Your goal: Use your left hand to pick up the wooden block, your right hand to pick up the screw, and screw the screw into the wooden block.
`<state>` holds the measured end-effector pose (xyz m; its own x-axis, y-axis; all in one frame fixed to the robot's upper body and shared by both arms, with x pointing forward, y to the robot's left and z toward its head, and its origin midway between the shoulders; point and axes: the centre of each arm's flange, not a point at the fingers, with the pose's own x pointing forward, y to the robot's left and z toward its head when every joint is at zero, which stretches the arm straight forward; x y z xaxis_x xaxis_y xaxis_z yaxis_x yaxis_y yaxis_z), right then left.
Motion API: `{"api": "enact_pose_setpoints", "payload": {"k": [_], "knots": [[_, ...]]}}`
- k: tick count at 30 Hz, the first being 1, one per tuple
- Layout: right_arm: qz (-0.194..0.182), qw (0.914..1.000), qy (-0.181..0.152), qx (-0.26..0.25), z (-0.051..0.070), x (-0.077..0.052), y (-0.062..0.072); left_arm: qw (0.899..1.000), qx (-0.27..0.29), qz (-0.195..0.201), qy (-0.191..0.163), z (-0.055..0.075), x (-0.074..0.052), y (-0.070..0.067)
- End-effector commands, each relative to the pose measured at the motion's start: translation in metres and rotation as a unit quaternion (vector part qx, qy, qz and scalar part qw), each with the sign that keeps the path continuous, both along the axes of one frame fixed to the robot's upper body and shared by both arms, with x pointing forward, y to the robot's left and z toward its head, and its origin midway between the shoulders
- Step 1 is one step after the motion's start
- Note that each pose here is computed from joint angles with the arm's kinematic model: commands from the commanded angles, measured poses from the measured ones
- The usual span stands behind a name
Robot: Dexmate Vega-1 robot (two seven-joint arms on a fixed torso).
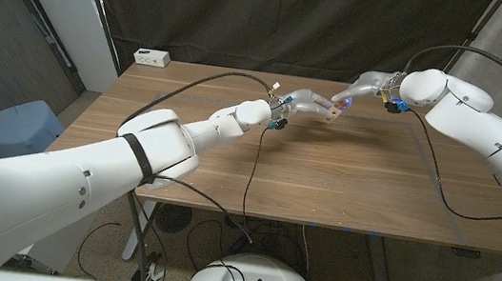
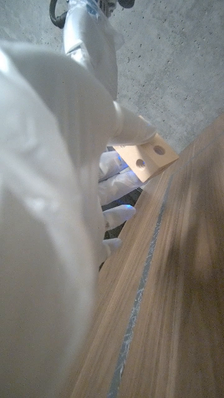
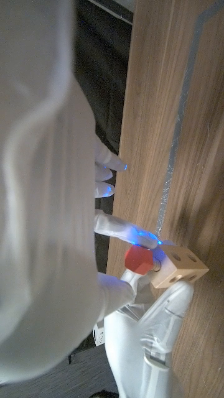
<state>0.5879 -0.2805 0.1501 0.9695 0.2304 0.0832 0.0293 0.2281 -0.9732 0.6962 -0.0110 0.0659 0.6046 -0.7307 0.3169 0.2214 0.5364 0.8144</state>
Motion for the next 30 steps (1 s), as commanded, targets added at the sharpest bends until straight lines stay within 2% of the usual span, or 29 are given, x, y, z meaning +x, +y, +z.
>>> {"api": "enact_pose_setpoints", "payload": {"k": [1, 15, 30], "knots": [[-0.008, 0.9999, 0.002, -0.013, -0.001, 0.000, 0.001, 1.000, 0.001, 0.002, 0.003, 0.000, 0.001, 0.000], [-0.004, 0.9999, 0.001, -0.010, 0.000, -0.003, 0.000, 1.000, 0.000, -0.002, 0.001, 0.000, 0.000, -0.001], [0.047, 0.9987, 0.019, -0.003, 0.012, -0.017, -0.006, 1.000, -0.012, -0.001, 0.000, -0.001, 0.000, 0.003]]}}
